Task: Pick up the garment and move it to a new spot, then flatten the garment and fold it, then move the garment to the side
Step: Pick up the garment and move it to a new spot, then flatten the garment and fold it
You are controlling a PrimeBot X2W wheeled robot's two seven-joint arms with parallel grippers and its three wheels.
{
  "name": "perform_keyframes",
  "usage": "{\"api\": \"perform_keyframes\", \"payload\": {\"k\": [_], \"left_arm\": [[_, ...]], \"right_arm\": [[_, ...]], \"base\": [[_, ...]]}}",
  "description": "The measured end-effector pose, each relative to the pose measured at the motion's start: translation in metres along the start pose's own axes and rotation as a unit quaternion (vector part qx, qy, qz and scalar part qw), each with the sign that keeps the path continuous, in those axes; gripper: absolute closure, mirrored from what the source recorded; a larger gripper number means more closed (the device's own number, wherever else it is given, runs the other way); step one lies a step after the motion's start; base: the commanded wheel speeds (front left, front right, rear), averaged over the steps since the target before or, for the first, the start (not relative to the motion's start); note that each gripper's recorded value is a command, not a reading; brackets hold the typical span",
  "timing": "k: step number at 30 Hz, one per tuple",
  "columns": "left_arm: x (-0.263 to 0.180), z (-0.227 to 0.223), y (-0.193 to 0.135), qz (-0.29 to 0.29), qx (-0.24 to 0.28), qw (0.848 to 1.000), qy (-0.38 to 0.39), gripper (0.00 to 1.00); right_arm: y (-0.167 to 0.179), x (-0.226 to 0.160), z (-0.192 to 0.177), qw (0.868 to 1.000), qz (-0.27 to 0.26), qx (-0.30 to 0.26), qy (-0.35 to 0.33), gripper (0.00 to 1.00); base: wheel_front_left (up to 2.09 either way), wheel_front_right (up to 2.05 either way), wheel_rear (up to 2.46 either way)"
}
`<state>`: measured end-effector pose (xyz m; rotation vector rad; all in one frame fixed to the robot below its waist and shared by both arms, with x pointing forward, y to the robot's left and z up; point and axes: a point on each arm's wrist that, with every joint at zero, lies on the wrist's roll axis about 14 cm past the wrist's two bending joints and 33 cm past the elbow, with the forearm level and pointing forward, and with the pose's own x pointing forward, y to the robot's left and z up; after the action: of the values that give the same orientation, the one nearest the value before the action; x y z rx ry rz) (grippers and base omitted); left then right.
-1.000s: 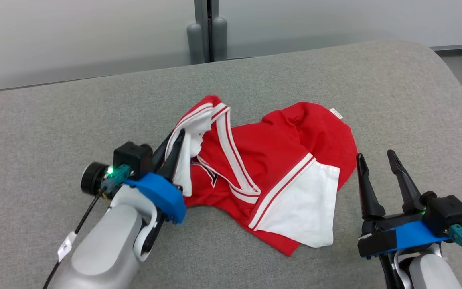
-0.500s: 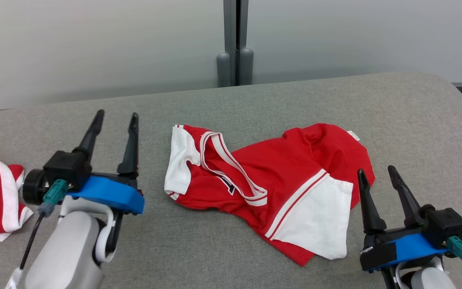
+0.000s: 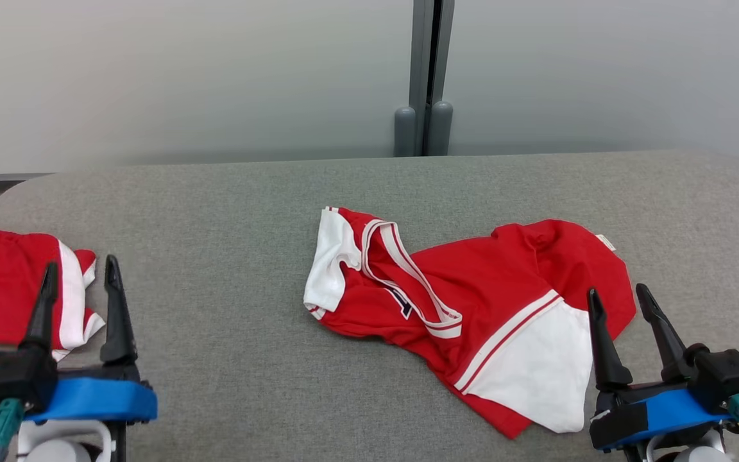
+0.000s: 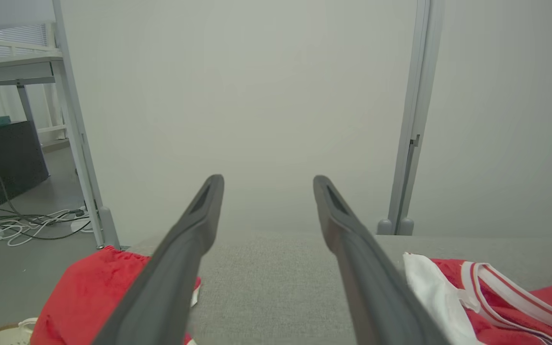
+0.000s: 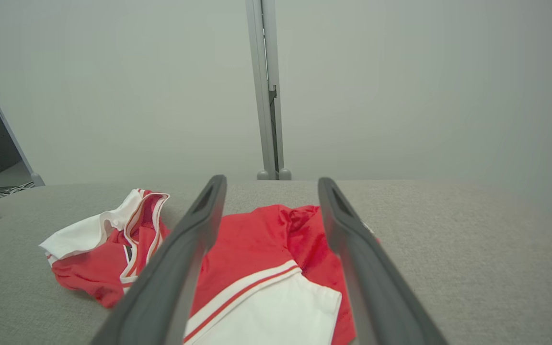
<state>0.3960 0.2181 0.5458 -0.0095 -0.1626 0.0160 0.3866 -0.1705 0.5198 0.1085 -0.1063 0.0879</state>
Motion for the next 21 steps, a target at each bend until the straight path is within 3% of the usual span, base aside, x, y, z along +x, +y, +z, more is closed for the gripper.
{"api": "perform_keyframes", "payload": {"k": [7,21], "left_arm": [[-0.04,-0.02,0.022,0.031,0.009,0.999,0.038,0.0],[-0.063,-0.034,0.016,0.026,0.009,0.997,0.078,0.0]], "right_arm": [[0.003,-0.002,0.0,1.0,0.004,-0.001,0.003,0.0],[0.0,-0.016,-0.006,1.0,0.0,-0.005,0.022,0.0]], "base": [[0.0,0.0,0.0],[0.0,0.0,0.0]]}}
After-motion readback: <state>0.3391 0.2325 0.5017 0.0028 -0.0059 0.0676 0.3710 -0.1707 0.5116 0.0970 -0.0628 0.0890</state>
